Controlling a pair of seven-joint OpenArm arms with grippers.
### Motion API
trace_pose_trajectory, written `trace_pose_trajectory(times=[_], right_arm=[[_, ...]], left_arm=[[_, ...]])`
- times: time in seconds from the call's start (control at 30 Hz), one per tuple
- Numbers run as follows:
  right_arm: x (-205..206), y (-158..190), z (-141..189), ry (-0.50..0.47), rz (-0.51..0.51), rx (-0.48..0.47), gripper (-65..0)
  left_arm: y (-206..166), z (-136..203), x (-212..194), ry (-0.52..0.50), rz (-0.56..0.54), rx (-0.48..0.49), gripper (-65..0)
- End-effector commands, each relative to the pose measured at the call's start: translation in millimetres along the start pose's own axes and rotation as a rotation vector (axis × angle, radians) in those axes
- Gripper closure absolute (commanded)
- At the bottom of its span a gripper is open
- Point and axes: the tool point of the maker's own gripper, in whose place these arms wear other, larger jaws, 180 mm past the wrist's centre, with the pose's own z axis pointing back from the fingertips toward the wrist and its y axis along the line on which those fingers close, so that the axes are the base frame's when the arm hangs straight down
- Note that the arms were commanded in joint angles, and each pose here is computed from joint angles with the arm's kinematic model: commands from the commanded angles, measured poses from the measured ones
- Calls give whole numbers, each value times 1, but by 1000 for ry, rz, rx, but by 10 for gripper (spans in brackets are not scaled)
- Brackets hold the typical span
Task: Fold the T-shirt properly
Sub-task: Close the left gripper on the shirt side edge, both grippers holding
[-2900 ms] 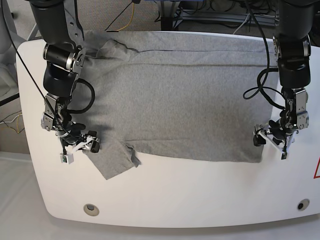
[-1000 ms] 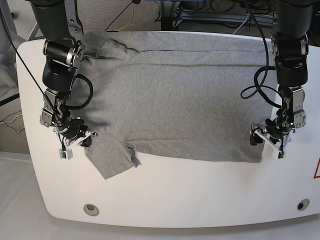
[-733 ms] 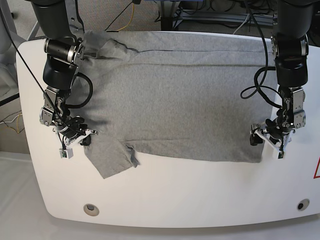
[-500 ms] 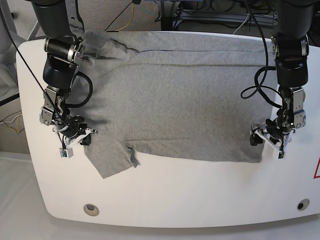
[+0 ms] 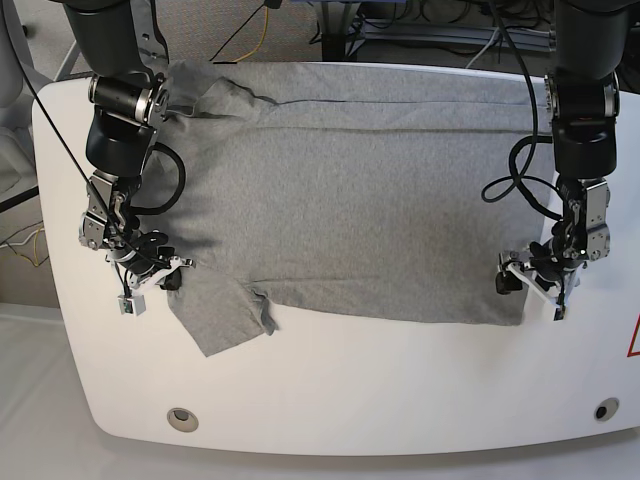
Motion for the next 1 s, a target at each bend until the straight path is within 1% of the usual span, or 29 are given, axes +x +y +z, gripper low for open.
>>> trace_pose_trajectory(times=[0.0, 0.07, 0.2, 0.27, 0.47, 0.53, 0.57, 0.8, 0.97], right_arm=[[16, -2, 2, -21, 19, 1, 0], [15, -2, 2, -20, 18, 1, 0], [16, -2, 2, -20, 18, 0, 0], [16, -3, 3, -20, 18, -3, 0], [18, -4, 3, -23, 21, -6, 0], [18, -3, 3, -22, 24, -5, 0], [20, -3, 4, -28, 25, -3, 0], [27, -1, 4, -42, 30, 1, 0], [27, -1, 4, -49, 23, 3, 0]], left_arm=[[-5, 0, 18, -26, -29, -8, -470], [-8, -1, 16, -19, -42, -11, -462], [-13, -4, 16, -26, -50, -18, -418], [-15, -5, 17, -48, -34, -24, -294], [-17, -5, 25, -84, -22, -29, -82], [-16, -5, 25, -86, -21, -27, -19], [-13, -3, 25, -83, -24, -23, 0], [-6, 0, 27, -72, -29, -13, 0], [-5, 3, 32, -83, -40, -16, 0]])
